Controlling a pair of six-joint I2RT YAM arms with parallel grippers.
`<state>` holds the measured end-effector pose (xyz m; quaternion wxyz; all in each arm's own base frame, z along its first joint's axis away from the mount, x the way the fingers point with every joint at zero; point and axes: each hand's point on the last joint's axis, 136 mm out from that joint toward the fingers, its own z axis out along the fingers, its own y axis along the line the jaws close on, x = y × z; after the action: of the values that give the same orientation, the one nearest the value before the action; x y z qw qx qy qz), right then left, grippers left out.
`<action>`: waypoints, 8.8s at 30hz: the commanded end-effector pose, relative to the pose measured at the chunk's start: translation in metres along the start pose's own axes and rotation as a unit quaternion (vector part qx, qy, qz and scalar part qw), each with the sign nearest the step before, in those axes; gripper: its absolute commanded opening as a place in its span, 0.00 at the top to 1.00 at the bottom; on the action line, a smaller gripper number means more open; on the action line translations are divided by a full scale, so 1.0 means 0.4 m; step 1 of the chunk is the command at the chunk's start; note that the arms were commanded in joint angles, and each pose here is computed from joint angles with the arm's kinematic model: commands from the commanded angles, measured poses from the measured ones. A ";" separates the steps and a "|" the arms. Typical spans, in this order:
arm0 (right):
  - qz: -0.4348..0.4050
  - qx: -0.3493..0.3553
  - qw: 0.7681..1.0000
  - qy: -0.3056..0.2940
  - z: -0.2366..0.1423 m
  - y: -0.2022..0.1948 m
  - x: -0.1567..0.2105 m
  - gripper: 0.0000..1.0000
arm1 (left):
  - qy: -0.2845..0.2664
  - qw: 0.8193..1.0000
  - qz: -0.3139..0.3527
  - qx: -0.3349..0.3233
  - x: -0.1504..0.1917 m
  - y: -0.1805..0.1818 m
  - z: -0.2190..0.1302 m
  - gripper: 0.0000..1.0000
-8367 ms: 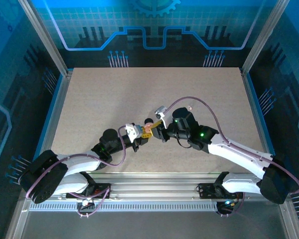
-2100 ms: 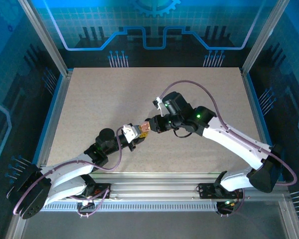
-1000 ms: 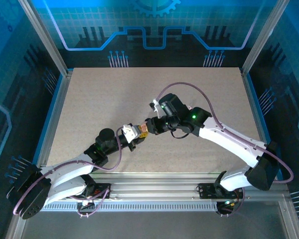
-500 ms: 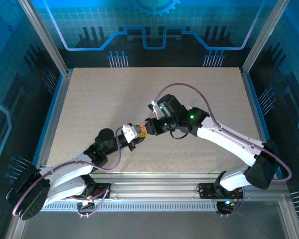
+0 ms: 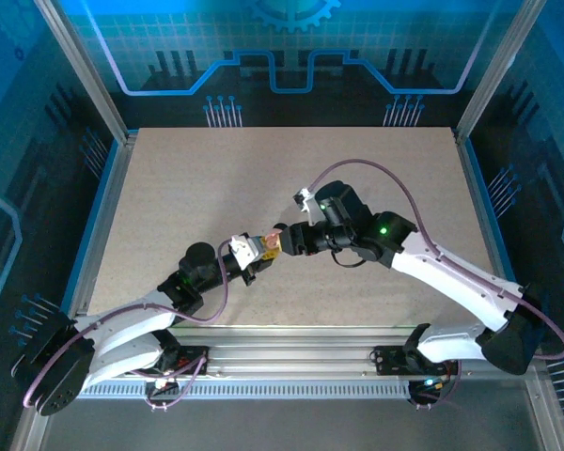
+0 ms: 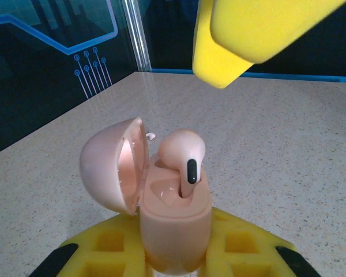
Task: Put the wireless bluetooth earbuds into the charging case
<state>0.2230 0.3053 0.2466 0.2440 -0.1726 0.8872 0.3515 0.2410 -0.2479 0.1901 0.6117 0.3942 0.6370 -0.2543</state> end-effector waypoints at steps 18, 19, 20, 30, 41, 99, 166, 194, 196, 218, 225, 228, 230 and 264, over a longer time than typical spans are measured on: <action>0.044 -0.050 0.997 0.034 0.073 0.014 0.008 0.66 | -0.026 1.000 0.000 -0.005 -0.043 0.005 -0.004 0.94; 0.043 -0.050 0.997 0.034 0.074 0.014 0.005 0.66 | -0.025 1.000 0.000 -0.005 -0.043 0.004 -0.004 0.94; 0.040 -0.050 0.997 0.034 0.075 0.015 0.002 0.66 | -0.026 1.000 0.000 -0.004 -0.043 0.005 -0.004 0.94; 0.023 -0.039 0.999 0.024 0.068 0.008 -0.020 0.66 | -0.023 1.000 0.000 -0.002 -0.041 0.002 -0.006 0.94; 0.012 -0.058 0.998 0.017 0.071 0.023 -0.034 0.64 | -0.022 1.000 -0.002 0.000 -0.040 0.000 -0.004 0.94; -0.031 -0.094 0.995 0.017 0.036 0.033 -0.050 0.62 | -0.021 1.000 -0.004 -0.003 -0.037 0.001 -0.014 0.94; 0.116 0.253 0.941 0.191 0.196 -0.932 -0.123 0.68 | 0.047 0.998 -0.010 -0.035 0.031 0.033 -0.008 0.94; 0.125 0.310 0.927 0.170 0.093 -0.837 -0.116 0.67 | 0.041 0.999 -0.006 -0.030 0.026 0.029 -0.005 0.94; 0.097 0.317 0.924 0.189 0.098 -0.846 -0.112 0.67 | 0.042 0.999 -0.005 -0.028 0.025 0.029 -0.005 0.94; -0.041 0.306 0.907 0.285 0.124 -0.922 -0.081 0.62 | 0.045 0.999 -0.007 -0.028 0.022 0.029 -0.005 0.94; -0.035 0.293 0.910 0.291 0.135 -0.930 -0.070 0.65 | 0.046 0.999 -0.009 -0.026 0.021 0.029 -0.002 0.94; -0.034 0.291 0.910 0.294 0.140 -0.934 -0.066 0.65 | 0.046 0.999 -0.008 -0.026 0.020 0.028 -0.002 0.94; -0.034 0.291 0.909 0.297 0.142 -0.937 -0.064 0.65 | 0.047 0.999 -0.009 -0.026 0.021 0.028 -0.002 0.94; -0.020 0.070 0.997 -0.004 0.057 -0.458 -0.239 0.80 | 0.005 0.999 -0.022 -0.046 0.004 0.046 0.033 0.94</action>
<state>0.4070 0.1702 0.1588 0.2387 -0.1737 0.9349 0.1971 0.2578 -0.2435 0.1660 0.5839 0.3714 0.6850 -0.2279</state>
